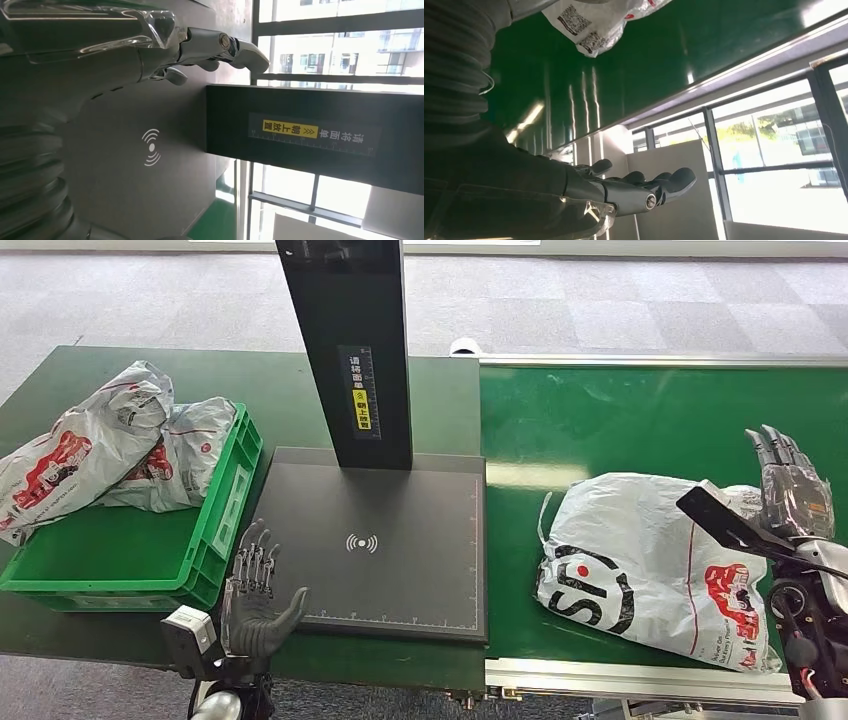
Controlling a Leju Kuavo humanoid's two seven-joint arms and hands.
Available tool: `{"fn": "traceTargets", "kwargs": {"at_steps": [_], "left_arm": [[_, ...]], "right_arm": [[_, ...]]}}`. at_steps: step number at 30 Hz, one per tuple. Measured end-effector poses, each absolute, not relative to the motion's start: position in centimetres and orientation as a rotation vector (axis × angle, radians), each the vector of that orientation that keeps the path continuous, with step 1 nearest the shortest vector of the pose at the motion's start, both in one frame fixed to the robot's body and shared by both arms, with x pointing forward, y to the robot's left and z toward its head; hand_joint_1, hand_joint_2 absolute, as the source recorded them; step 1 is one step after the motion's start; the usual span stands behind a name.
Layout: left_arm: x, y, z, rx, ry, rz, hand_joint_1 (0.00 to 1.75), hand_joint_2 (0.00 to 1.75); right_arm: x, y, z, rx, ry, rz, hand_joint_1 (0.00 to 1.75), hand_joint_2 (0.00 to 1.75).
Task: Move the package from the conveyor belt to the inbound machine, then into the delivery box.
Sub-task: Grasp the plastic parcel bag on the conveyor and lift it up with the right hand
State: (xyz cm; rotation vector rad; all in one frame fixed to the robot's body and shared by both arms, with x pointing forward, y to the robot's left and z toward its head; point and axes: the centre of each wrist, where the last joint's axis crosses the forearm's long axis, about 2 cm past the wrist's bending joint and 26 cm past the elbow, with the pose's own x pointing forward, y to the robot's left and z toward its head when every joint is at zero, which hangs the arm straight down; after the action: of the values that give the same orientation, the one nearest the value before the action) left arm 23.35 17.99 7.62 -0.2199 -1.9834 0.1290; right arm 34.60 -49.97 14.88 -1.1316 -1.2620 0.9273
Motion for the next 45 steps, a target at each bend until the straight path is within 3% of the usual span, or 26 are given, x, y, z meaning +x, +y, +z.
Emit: {"fn": "traceTargets", "kwargs": {"at_steps": [19,45], "left_arm": [[23.8,17.4,7.6,-0.257,-1.976,0.114,0.0,1.75],[23.5,17.6,7.5,-0.241,-1.965,0.106,0.0,1.75]], "right_arm": [[34.0,-48.1,7.4,-0.77,-0.856,0.914,0.0,1.75],[32.7,-47.4,5.5,-0.658,-0.809,0.869,0.0,1.75]]}}
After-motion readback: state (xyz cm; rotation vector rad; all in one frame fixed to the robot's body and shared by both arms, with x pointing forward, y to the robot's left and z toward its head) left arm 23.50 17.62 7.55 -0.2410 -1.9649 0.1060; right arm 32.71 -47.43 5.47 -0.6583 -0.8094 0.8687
